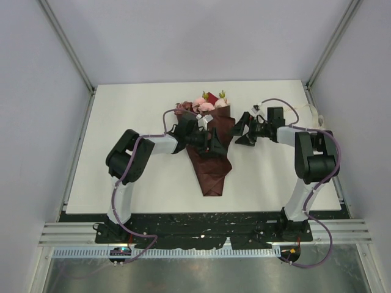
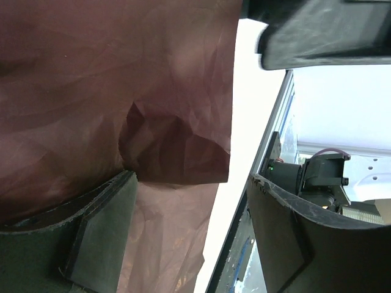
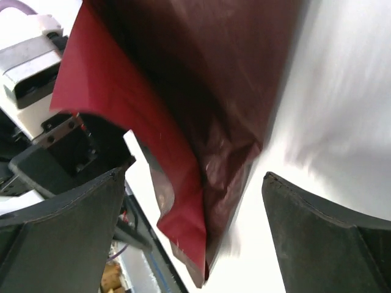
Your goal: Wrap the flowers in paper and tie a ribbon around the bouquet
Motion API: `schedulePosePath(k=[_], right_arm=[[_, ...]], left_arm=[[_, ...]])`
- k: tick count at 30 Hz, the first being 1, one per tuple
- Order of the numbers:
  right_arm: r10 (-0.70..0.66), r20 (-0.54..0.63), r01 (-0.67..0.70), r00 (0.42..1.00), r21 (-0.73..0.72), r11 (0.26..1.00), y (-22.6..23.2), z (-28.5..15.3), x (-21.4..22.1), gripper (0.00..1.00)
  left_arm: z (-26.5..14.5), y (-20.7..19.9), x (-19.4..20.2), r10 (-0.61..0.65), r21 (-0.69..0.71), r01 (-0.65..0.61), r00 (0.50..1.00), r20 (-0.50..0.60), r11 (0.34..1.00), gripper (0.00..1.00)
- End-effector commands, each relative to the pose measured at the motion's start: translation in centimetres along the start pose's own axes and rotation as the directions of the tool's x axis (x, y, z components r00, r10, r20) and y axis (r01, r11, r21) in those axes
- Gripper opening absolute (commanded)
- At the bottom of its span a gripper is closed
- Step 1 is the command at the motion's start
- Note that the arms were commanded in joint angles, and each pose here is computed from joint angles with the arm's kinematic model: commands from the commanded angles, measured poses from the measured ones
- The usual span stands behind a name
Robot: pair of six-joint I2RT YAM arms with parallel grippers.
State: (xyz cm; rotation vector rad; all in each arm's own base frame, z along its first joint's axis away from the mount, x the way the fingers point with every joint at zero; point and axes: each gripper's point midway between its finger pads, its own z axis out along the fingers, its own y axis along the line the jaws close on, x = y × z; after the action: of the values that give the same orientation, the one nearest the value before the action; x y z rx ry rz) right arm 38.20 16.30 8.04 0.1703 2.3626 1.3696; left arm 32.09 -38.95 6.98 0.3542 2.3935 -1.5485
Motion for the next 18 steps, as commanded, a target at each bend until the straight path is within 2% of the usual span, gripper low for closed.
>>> schedulePosePath(k=[1,9,11,12,15,18], right_arm=[[-0.084,0.009,0.083,0.996,0.040,0.996,-1.5,2.8,-1.9,0.98],[-0.038,-0.025,0.040,0.999,0.094,0.995,-4.0,5.6,-1.4,0.79],[-0.028,-0.034,0.032,0.999,0.104,0.994,-4.6,6.2,-1.4,0.71],[-0.013,-0.051,0.018,0.999,0.096,0.995,-4.6,6.4,-1.1,0.62],[0.008,-0.067,-0.002,0.998,0.091,0.996,-5.4,6.8,-0.7,0.54],[0.011,-0.072,-0.005,0.997,0.082,0.997,-5.7,7.1,-0.4,0.34]], left_arm=[[0.0,0.2,-0.4,0.036,0.015,-0.037,0.999,0.009,0.999,0.77],[-0.1,0.2,-0.7,0.051,0.025,-0.051,0.999,0.014,0.998,0.74],[-0.1,0.1,-0.7,0.055,0.030,-0.056,0.998,0.015,0.998,0.73],[-0.1,0.0,-0.9,0.057,0.030,-0.058,0.998,0.019,0.998,0.74],[-0.4,-0.3,-1.4,0.060,0.038,-0.061,0.998,0.031,0.997,0.75],[-0.8,-0.4,-1.7,0.054,0.041,-0.056,0.998,0.043,0.998,0.75]])
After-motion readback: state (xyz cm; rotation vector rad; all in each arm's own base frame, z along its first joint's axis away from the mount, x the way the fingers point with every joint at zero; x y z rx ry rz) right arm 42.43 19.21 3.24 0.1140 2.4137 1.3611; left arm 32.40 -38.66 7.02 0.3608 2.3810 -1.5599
